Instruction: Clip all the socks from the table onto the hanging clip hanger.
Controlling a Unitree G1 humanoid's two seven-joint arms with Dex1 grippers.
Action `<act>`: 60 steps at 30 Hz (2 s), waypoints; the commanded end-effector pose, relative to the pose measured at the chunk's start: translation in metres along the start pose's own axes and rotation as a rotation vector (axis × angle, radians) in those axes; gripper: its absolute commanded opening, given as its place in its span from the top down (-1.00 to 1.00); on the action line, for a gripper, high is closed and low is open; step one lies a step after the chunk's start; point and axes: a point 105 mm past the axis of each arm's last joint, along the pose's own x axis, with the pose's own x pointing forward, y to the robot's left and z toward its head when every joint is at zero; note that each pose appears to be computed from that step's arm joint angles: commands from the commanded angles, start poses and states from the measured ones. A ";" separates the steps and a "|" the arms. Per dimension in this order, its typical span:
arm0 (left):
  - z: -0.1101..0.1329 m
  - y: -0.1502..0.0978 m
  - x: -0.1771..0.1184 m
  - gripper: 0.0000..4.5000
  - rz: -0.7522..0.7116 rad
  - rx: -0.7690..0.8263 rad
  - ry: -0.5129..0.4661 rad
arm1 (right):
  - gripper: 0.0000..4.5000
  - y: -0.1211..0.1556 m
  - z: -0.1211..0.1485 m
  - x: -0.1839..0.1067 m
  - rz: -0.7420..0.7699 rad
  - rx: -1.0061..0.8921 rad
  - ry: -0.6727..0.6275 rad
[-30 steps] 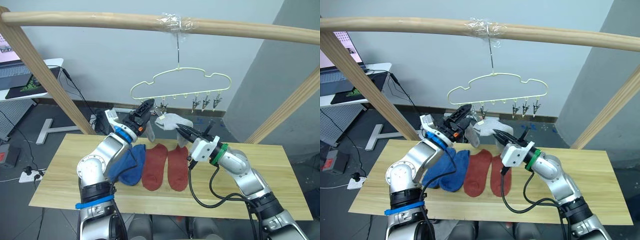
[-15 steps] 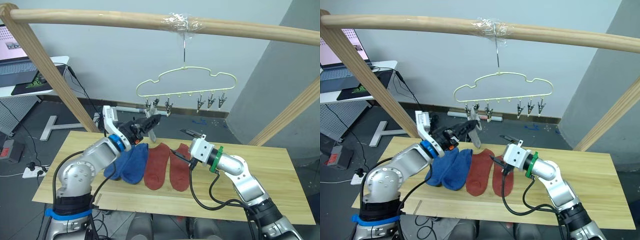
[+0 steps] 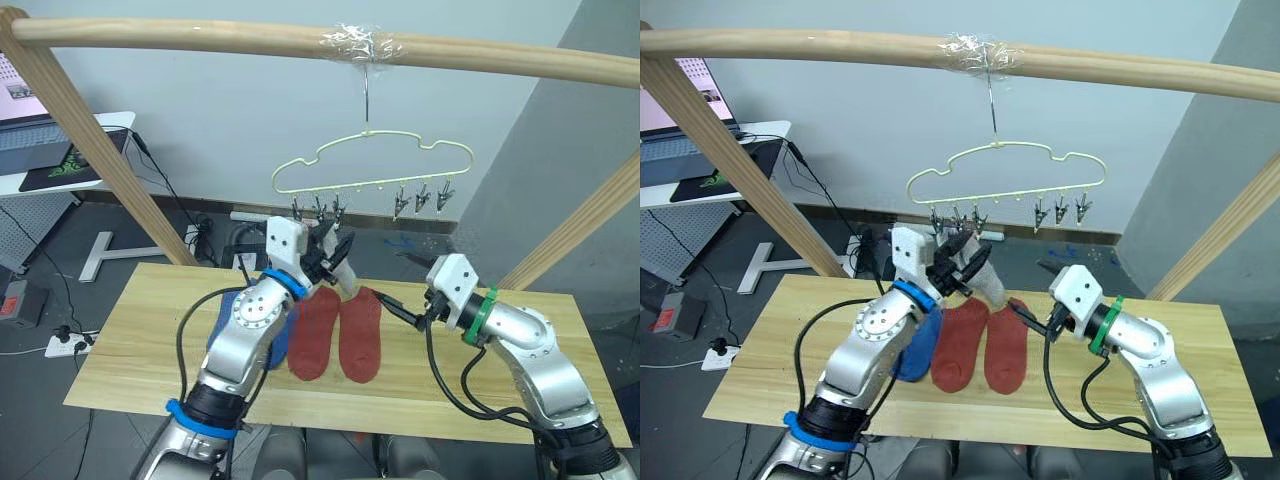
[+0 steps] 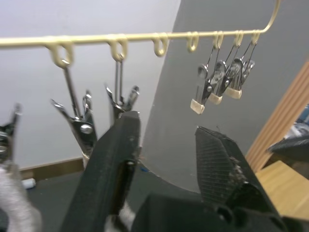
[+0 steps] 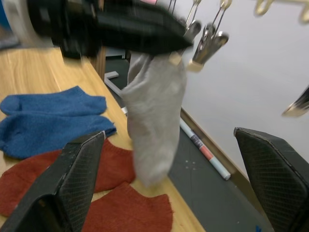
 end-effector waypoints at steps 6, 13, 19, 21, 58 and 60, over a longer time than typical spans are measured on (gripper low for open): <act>0.001 0.011 0.009 0.02 0.119 0.025 -0.028 | -1.00 -0.012 0.050 -0.008 0.003 0.065 -0.134; -0.003 0.028 0.011 0.02 0.203 0.046 -0.026 | -1.00 -0.013 0.064 -0.007 0.030 0.121 -0.173; -0.002 0.024 0.024 0.02 0.170 0.029 -0.038 | -1.00 -0.017 0.070 -0.004 0.002 0.128 -0.190; -0.002 0.026 0.027 0.02 0.178 0.026 -0.042 | -1.00 -0.017 0.072 -0.004 -0.004 0.135 -0.195; 0.011 0.028 0.044 0.02 0.216 0.109 -0.092 | -1.00 -0.025 0.073 -0.005 -0.040 0.126 -0.187; 0.009 0.029 0.044 0.02 0.219 0.111 -0.087 | -1.00 -0.025 0.073 -0.005 -0.040 0.127 -0.186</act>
